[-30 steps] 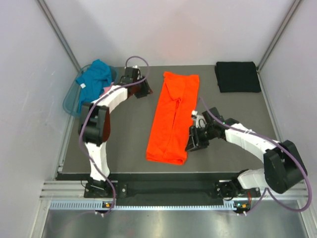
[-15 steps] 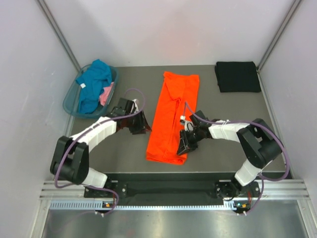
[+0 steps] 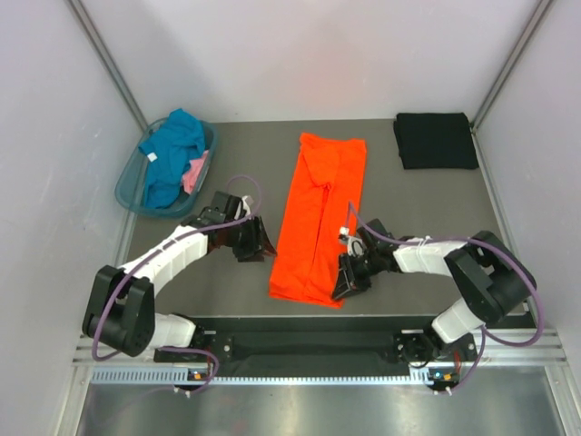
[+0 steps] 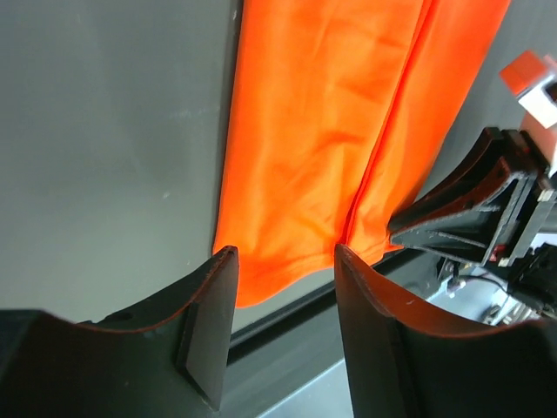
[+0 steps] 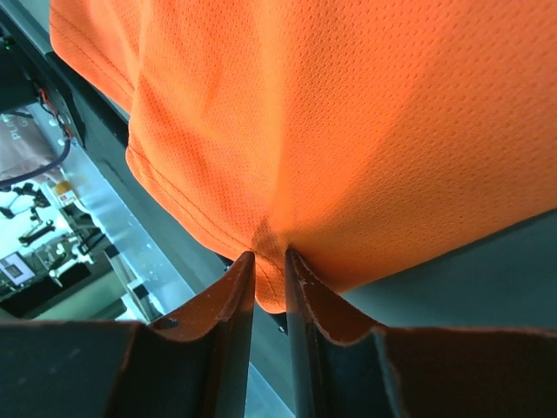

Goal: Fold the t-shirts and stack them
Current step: Fold the tshirt

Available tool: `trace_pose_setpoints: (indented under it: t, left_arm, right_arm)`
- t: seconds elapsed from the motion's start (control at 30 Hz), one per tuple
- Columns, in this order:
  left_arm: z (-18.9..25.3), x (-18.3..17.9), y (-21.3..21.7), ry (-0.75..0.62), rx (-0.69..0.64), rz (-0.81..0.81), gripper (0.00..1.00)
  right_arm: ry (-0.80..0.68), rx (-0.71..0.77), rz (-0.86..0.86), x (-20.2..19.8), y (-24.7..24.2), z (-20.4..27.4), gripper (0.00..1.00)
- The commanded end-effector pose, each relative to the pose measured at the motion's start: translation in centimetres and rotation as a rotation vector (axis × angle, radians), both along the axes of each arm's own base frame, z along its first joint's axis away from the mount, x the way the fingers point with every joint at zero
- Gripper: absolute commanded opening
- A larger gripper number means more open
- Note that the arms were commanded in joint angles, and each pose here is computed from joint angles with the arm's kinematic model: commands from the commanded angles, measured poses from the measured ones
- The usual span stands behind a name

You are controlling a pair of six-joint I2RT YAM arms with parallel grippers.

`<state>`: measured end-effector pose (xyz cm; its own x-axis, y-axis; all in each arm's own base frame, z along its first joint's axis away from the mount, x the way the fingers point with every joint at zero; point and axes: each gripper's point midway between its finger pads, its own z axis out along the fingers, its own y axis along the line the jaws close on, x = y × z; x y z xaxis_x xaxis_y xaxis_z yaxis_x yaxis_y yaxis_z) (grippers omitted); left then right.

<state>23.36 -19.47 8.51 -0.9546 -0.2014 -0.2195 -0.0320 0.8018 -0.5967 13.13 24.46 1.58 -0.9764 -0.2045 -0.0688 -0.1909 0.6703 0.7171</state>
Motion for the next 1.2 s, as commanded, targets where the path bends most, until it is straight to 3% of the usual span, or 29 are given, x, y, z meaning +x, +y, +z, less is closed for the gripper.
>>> trace_pose_setpoints:
  t: [0.0,0.07,0.2,0.4,0.47,0.57,0.6,0.7,0.9,1.17]
  left_arm:
    - [-0.5,-1.9,-0.1,0.068,-0.009,-0.047,0.54]
    - [-1.3,-2.7,-0.2,0.106,-0.007,-0.058,0.56]
    - [-3.0,-4.2,0.2,0.181,0.045,-0.057,0.55]
    - [-4.4,-5.0,1.1,0.233,0.124,0.007,0.48]
    - [-4.2,-5.1,0.8,0.232,0.108,0.008,0.33]
    - [-1.6,-3.4,-0.4,0.114,0.041,0.027,0.22]
    - [-0.7,-2.9,-0.6,0.075,0.028,0.036,0.22]
    - [1.7,-1.7,-1.4,-0.014,-0.022,0.048,0.21]
    - [-0.9,-3.4,-4.4,0.119,-0.122,-0.039,0.17]
    - [-7.2,-8.4,-1.7,0.279,0.027,-0.061,0.14]
  right_arm:
    - [-0.032,-0.085,-0.012,-0.4,-1.2,-1.5,0.23]
    - [-0.068,-0.078,-0.018,0.3,-1.0,-0.3,0.24]
    - [-0.18,-0.081,-0.046,1.8,-1.2,3.0,0.44]
    - [-0.205,-0.054,-0.072,1.4,-1.5,4.3,0.51]
    - [-0.22,-0.004,-0.078,1.7,-0.7,4.6,0.5]
    - [-0.187,0.071,-0.08,2.1,0.8,5.1,0.32]
    - [-0.166,0.088,-0.077,2.4,1.4,4.8,0.2]
    - [-0.123,0.147,-0.051,2.5,2.8,4.9,0.11]
    - [-0.046,0.129,0.003,1.0,2.4,2.5,0.09]
    - [0.014,0.009,0.003,-3.2,-1.5,-1.9,0.09]
